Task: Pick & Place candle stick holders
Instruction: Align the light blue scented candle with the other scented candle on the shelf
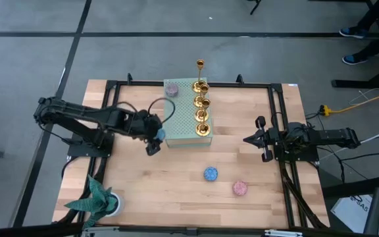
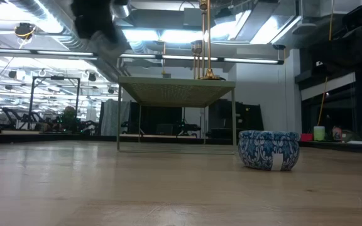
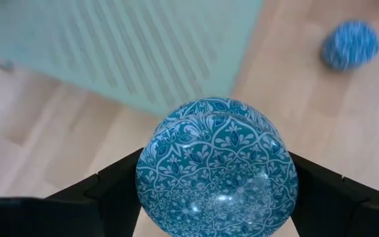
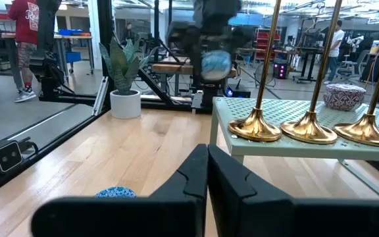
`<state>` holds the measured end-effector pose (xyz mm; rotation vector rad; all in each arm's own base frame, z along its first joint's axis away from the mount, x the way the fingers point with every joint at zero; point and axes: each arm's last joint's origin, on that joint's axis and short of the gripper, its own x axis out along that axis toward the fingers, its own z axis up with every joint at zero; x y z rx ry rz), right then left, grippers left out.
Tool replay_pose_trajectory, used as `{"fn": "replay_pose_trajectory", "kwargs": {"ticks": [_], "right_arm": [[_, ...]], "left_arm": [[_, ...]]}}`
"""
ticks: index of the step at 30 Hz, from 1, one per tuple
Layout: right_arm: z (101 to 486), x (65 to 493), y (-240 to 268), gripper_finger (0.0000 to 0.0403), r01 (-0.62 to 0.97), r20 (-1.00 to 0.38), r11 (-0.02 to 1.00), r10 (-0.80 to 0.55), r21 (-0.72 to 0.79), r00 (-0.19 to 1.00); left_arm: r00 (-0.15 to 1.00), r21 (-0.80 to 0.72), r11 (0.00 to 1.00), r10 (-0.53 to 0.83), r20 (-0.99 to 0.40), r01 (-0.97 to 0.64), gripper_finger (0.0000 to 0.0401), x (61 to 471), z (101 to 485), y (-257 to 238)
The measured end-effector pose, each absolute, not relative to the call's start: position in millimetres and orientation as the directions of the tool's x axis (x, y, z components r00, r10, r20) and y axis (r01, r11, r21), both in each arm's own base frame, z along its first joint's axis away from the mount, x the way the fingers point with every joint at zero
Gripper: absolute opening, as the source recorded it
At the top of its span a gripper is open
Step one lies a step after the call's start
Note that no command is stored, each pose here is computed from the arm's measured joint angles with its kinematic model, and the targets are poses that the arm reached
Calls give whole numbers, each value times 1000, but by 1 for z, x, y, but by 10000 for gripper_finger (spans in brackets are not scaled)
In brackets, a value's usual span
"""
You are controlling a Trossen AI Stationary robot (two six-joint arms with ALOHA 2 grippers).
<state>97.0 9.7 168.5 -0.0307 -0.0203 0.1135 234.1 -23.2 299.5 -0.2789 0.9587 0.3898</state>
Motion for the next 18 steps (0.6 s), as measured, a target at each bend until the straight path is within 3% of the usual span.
{"fn": "replay_pose_trajectory", "kwargs": {"ticks": [18], "right_arm": [[169,97,10,14,-114,19,993,114,-32,993]], "left_arm": [[518,-5,848,320,-793,-530,303,289,343,56]]}}
